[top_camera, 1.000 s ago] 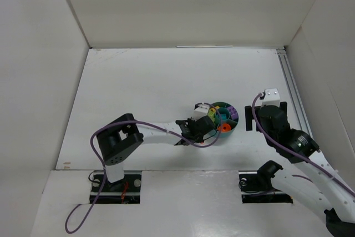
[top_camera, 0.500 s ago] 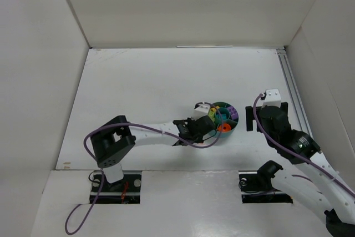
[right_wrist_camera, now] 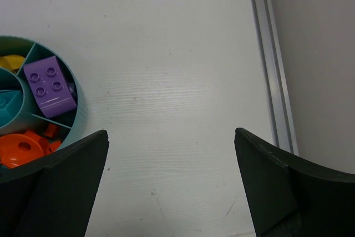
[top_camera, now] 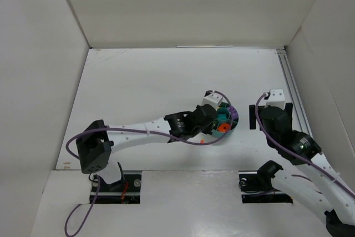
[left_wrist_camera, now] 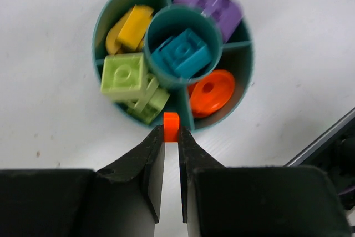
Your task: Sort the legos into containers by color
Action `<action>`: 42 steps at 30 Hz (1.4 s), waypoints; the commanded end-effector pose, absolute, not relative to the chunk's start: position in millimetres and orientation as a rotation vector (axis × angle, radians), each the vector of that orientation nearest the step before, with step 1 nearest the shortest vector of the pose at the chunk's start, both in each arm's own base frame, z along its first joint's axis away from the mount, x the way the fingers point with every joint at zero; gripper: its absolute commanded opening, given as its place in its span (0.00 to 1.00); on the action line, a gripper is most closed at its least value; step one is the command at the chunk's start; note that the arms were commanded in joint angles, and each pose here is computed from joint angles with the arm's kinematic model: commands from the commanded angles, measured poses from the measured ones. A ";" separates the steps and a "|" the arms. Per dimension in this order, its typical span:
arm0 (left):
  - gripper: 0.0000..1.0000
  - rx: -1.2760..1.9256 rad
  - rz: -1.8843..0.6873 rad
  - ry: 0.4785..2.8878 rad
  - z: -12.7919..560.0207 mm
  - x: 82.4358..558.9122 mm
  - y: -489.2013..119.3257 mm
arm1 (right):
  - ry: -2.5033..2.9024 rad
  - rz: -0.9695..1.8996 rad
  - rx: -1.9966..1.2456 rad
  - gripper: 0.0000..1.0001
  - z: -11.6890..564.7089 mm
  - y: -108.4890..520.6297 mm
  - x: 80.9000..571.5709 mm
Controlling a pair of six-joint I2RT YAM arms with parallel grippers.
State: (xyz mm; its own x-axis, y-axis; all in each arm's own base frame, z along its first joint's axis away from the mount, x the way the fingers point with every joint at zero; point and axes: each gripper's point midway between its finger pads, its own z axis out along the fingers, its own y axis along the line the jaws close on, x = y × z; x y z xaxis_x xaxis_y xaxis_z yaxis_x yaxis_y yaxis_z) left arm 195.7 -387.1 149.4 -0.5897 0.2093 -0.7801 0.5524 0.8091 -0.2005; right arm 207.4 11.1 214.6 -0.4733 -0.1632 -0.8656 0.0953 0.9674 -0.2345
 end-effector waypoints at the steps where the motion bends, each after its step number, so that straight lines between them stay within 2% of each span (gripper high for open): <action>1: 0.05 0.596 -0.631 2.067 191.6 207.7 -421.6 | 2.001 -0.352 0.023 1.00 228.8 0.3 209.4; 7: 0.05 0.677 -0.645 2.040 195.6 216.9 -459.3 | 1.979 -0.388 0.075 1.00 236.2 -5.5 211.3; 17: 0.07 0.763 -0.629 2.066 178.2 220.7 -486.1 | 1.939 -0.371 0.139 1.00 241.7 -13.7 205.6; 23: 0.10 0.772 -0.615 2.080 174.2 220.4 -485.3 | 1.939 -0.371 0.139 1.00 241.7 -13.7 205.6; 29: 0.21 0.810 -0.628 2.083 172.1 212.3 -487.4 | 1.938 -0.364 0.148 1.00 241.6 -13.3 205.7; 36: 0.23 0.811 -0.626 2.086 171.5 211.3 -484.6 | 1.950 -0.376 0.139 1.00 237.0 -14.1 204.5; 42: 0.23 0.749 -0.624 2.034 205.2 211.6 -461.4 | 1.958 -0.353 0.036 1.00 242.8 -6.2 206.9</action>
State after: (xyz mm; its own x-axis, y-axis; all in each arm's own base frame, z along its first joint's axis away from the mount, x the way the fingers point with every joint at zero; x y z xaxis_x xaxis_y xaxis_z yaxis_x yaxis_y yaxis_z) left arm 213.0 -475.8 148.9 -0.5026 0.3568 -0.7875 0.7050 0.6963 -0.1345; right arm 205.5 -8.2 224.6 -0.4346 -0.1143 -0.8933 0.2193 0.9486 -0.2281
